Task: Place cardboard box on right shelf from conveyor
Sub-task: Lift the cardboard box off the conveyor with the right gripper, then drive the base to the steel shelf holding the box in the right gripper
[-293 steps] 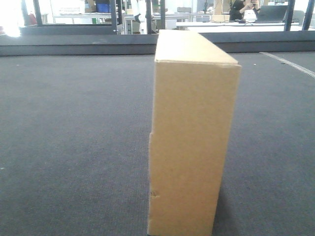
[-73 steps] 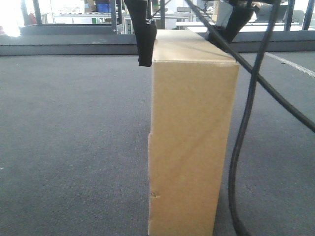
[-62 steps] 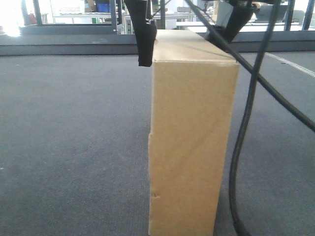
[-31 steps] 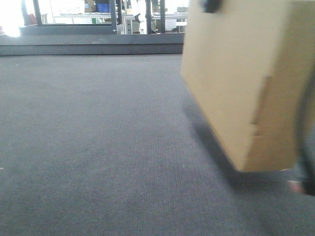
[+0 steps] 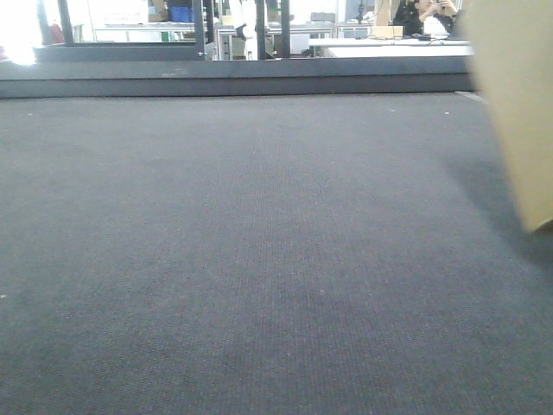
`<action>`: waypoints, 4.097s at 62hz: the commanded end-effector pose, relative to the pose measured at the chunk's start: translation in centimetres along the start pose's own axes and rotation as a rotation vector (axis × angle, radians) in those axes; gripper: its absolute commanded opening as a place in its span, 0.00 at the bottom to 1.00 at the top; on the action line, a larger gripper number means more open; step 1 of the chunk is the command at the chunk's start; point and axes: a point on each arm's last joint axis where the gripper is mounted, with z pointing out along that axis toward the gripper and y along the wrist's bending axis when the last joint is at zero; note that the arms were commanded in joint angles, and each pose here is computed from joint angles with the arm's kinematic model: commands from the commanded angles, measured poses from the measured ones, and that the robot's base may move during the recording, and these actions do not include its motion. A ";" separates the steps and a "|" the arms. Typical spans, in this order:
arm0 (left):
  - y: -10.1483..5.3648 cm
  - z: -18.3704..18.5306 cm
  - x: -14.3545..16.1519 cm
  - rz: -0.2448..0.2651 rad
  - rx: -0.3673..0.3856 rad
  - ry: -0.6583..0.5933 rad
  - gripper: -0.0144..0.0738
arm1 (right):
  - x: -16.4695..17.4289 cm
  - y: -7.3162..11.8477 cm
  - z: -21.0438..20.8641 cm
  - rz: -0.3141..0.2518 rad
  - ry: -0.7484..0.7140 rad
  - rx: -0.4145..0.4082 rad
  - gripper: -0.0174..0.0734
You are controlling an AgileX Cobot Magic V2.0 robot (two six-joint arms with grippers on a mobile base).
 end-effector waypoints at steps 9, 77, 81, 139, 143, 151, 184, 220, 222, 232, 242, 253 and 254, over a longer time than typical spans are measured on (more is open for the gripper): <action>0.0 0.0 -0.5 -0.003 -0.001 -0.085 0.03 | 0.4 -1.0 -4.2 -0.100 -0.347 0.073 0.25; 0.0 0.0 -0.5 -0.003 -0.001 -0.085 0.03 | 5.4 -0.3 -12.6 -0.122 -0.588 0.047 0.25; 0.0 0.0 -0.5 -0.003 -0.001 -0.085 0.03 | 5.4 -0.3 -12.6 -0.122 -0.588 0.047 0.25; 0.0 0.0 -0.5 -0.003 -0.001 -0.085 0.03 | 5.4 -0.3 -12.6 -0.122 -0.588 0.047 0.25; 0.0 0.0 -0.5 -0.003 -0.001 -0.085 0.03 | 5.4 -0.3 -12.6 -0.122 -0.588 0.047 0.25; 0.0 0.0 -0.5 -0.003 -0.001 -0.085 0.03 | 5.4 -0.3 -12.6 -0.123 -0.588 0.043 0.25; 0.0 0.0 -0.5 -0.003 -0.001 -0.085 0.03 | 5.4 -0.3 -12.6 -0.123 -0.588 0.043 0.25; 0.0 0.0 -0.5 -0.003 0.000 -0.083 0.03 | 5.4 -0.3 -12.6 -0.123 -0.588 0.043 0.25; 0.0 0.0 -0.5 -0.003 0.000 -0.083 0.03 | 5.4 -0.3 -12.6 -0.123 -0.588 0.043 0.25; 0.0 0.0 -0.5 -0.003 0.000 -0.083 0.03 | 5.4 -0.3 -12.6 -0.123 -0.588 0.043 0.25; 0.0 0.0 -0.5 -0.003 0.000 -0.083 0.03 | 5.4 -0.3 -12.6 -0.123 -0.588 0.043 0.25; 0.0 0.0 -0.5 -0.003 0.000 -0.083 0.03 | 5.4 -0.3 -12.6 -0.123 -0.588 0.043 0.25; 0.0 0.0 -0.5 -0.003 0.000 -0.083 0.03 | 5.4 -0.3 -12.6 -0.123 -0.588 0.043 0.25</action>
